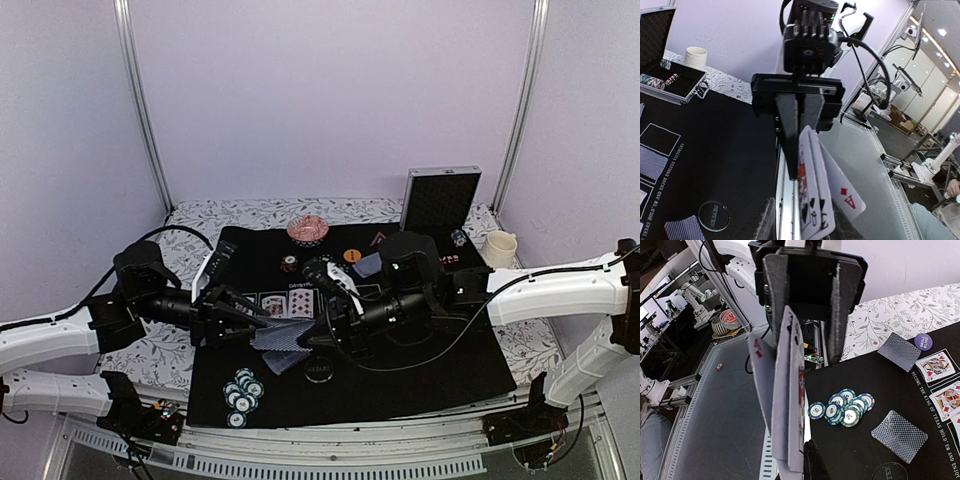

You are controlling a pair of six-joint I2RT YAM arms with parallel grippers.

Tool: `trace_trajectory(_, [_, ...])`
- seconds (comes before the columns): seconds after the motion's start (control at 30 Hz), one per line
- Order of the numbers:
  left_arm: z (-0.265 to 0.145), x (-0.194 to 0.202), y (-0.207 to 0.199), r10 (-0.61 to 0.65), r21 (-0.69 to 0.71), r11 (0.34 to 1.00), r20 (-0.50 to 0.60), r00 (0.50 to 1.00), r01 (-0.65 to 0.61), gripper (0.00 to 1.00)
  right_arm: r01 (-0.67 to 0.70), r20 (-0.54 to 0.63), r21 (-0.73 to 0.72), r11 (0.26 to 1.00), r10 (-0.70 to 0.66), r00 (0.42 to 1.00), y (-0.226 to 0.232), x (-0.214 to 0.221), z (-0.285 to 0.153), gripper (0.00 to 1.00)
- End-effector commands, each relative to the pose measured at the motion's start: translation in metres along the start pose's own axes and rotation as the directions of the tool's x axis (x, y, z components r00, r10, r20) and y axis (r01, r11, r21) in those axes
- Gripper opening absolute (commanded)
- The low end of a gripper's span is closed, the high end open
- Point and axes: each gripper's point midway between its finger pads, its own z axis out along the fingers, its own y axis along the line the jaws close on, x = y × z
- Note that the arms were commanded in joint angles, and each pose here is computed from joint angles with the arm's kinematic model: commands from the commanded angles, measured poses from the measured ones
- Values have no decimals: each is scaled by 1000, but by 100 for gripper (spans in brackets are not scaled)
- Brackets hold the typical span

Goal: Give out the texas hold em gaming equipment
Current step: Pick up the poker card from the face-down deck piles.

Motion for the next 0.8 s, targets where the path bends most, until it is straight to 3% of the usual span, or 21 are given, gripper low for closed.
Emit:
trace_trajectory(0.0, [4, 5, -12, 14, 73, 997, -4, 1000, -13, 25, -55, 19, 59, 997, 54, 998, -22, -9, -3, 3])
trace_trajectory(0.1, [8, 10, -11, 1, 76, 997, -19, 1000, 1, 3, -81, 16, 63, 995, 80, 997, -27, -7, -3, 3])
trace_trajectory(0.13, [10, 11, -10, -2, 74, 997, -19, 1000, 3, 0, -86, 13, 65, 994, 85, 996, -29, -6, -2, 3])
trace_trajectory(0.4, [8, 20, 36, -55, -162, 985, 0, 998, 54, 0, -158, 4, 136, 978, 158, 987, -50, 10, -13, 8])
trace_trajectory(0.77, [4, 23, 57, -96, -247, 964, 30, 995, 100, 0, -252, -7, 220, 942, 260, 965, -76, 41, -24, 9])
